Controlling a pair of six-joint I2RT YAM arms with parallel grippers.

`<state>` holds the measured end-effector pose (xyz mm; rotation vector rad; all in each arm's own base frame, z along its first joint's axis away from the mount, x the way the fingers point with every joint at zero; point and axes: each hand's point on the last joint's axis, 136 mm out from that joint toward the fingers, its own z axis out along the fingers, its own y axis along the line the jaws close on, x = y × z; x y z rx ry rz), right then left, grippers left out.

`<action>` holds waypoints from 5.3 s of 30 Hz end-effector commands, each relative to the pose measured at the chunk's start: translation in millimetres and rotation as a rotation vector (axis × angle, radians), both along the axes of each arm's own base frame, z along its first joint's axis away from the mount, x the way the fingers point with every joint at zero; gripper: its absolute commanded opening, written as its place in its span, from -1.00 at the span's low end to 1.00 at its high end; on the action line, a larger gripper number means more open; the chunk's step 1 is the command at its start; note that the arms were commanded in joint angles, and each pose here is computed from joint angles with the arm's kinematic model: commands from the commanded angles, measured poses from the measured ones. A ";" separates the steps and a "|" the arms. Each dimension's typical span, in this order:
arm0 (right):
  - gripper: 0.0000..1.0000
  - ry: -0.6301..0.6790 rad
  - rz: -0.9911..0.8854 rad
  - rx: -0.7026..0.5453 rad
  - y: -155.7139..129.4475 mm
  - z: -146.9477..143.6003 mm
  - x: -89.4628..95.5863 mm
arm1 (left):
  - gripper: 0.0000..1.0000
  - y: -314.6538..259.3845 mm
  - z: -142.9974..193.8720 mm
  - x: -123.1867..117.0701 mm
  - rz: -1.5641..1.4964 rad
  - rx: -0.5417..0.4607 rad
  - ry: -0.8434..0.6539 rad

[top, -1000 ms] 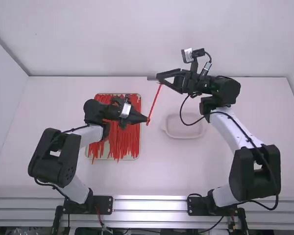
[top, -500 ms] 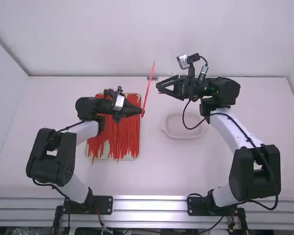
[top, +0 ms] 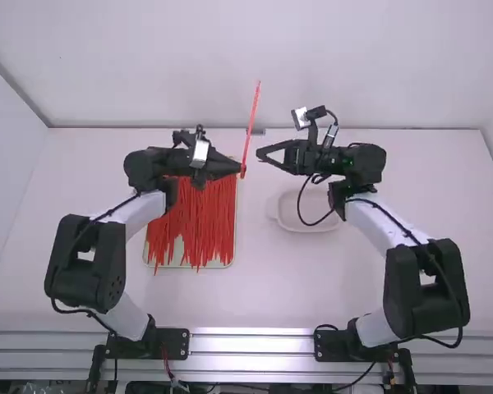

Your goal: Fasten the cable tie

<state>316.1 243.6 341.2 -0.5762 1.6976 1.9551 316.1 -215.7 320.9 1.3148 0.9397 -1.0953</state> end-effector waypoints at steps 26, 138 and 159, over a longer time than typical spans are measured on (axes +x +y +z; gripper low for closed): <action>-1.00 -0.107 -0.065 0.061 23.5 12.4 -3.0 | -0.86 -4.7 4.0 17.8 0.059 -0.044 0.089; 0.96 -0.166 -1.161 -1.227 -218.3 -129.9 87.7 | 0.98 185.2 -131.0 80.4 1.328 0.584 0.941; 0.47 -0.321 -1.281 -1.082 -240.8 -107.2 55.4 | 0.51 209.8 -109.0 62.5 1.595 0.413 0.786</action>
